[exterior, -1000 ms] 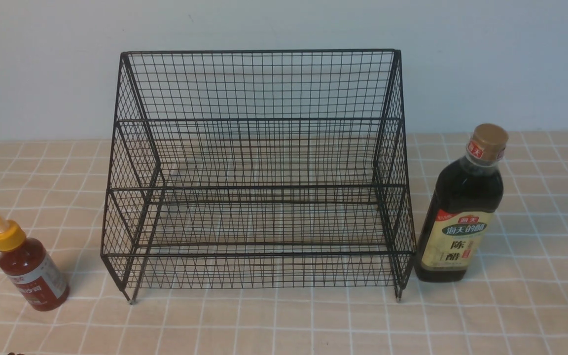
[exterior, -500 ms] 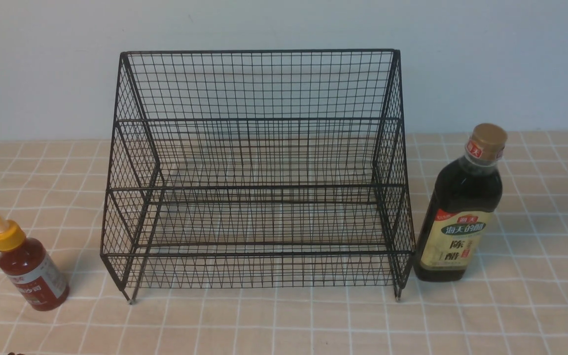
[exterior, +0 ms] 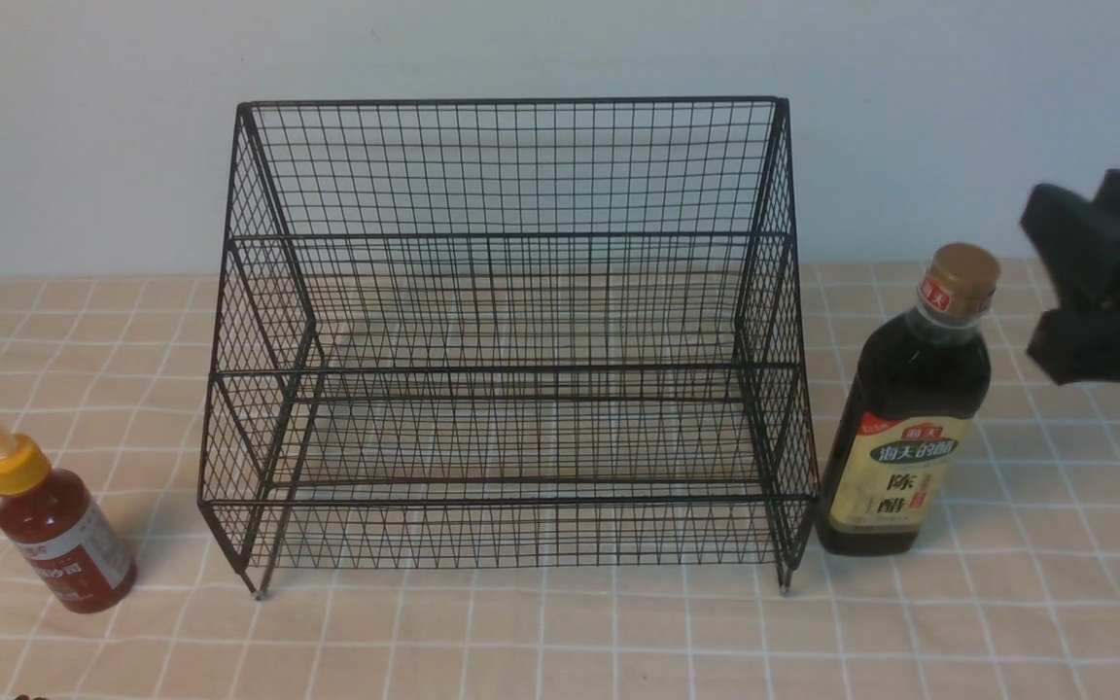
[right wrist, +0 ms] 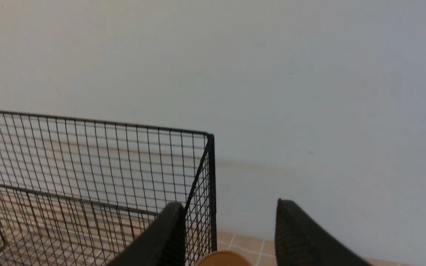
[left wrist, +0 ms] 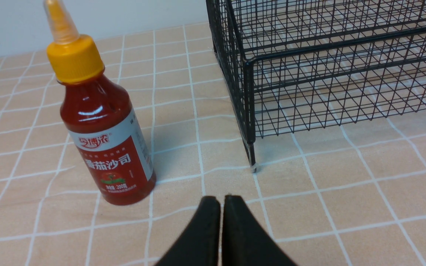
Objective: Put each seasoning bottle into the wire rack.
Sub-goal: Use the right arm to grab the condiment bottle closest to it
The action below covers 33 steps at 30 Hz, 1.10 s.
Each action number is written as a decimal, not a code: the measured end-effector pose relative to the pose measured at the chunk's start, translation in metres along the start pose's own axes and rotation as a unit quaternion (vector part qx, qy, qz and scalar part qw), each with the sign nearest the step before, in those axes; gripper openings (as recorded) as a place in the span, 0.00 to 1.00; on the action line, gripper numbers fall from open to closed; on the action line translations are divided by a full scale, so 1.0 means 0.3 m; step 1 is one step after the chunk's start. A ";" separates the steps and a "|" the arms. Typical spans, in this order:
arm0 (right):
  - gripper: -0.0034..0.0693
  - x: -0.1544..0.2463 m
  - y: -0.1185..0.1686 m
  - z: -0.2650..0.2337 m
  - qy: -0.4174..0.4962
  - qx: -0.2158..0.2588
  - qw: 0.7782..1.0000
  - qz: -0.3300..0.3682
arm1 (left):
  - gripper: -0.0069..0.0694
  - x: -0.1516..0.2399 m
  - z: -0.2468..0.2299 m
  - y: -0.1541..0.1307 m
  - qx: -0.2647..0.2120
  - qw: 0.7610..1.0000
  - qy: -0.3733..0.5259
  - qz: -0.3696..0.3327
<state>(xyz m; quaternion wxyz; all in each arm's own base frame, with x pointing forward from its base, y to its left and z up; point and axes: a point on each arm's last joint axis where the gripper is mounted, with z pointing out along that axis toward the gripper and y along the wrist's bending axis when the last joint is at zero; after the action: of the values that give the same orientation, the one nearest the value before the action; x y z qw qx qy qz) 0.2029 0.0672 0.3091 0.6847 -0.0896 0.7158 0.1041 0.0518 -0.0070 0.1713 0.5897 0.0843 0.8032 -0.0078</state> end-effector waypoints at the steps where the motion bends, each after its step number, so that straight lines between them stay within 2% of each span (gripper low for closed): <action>1: 0.56 0.009 0.004 0.013 0.007 -0.002 1.000 -0.001 | 0.08 0.000 0.000 0.000 0.000 1.000 0.000 0.000; 4: 0.68 0.029 0.006 0.043 0.013 0.000 1.000 -0.003 | 0.08 0.000 0.000 0.000 0.000 1.000 0.000 0.000; 9: 0.78 0.042 0.004 0.074 0.005 0.006 1.000 -0.005 | 0.08 0.000 0.000 0.000 0.000 1.000 0.000 0.000; 24: 0.80 0.189 0.005 0.184 0.076 0.014 0.997 -0.015 | 0.08 0.000 0.000 0.000 0.000 1.000 0.000 0.000; 27: 0.75 0.211 0.006 0.196 0.088 0.014 0.996 -0.017 | 0.08 0.000 0.000 0.000 0.000 1.000 0.000 0.000; 29: 0.66 0.210 0.005 0.197 0.083 0.015 0.996 -0.020 | 0.08 0.000 0.000 0.000 0.000 1.000 0.000 0.000; 31: 0.48 0.193 0.003 0.194 0.066 0.017 0.997 -0.032 | 0.08 0.000 0.000 0.000 0.000 1.000 0.000 0.000; 33: 0.48 0.180 0.004 0.182 0.068 0.014 0.996 -0.050 | 0.08 0.000 0.000 0.000 0.000 1.000 0.000 0.000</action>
<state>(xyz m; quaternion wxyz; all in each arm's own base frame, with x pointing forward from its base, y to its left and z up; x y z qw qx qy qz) 0.2525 0.0840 0.2529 0.6403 -0.1225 0.7564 0.0534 0.0518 -0.0070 0.1713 0.5897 0.0843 0.8032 -0.0078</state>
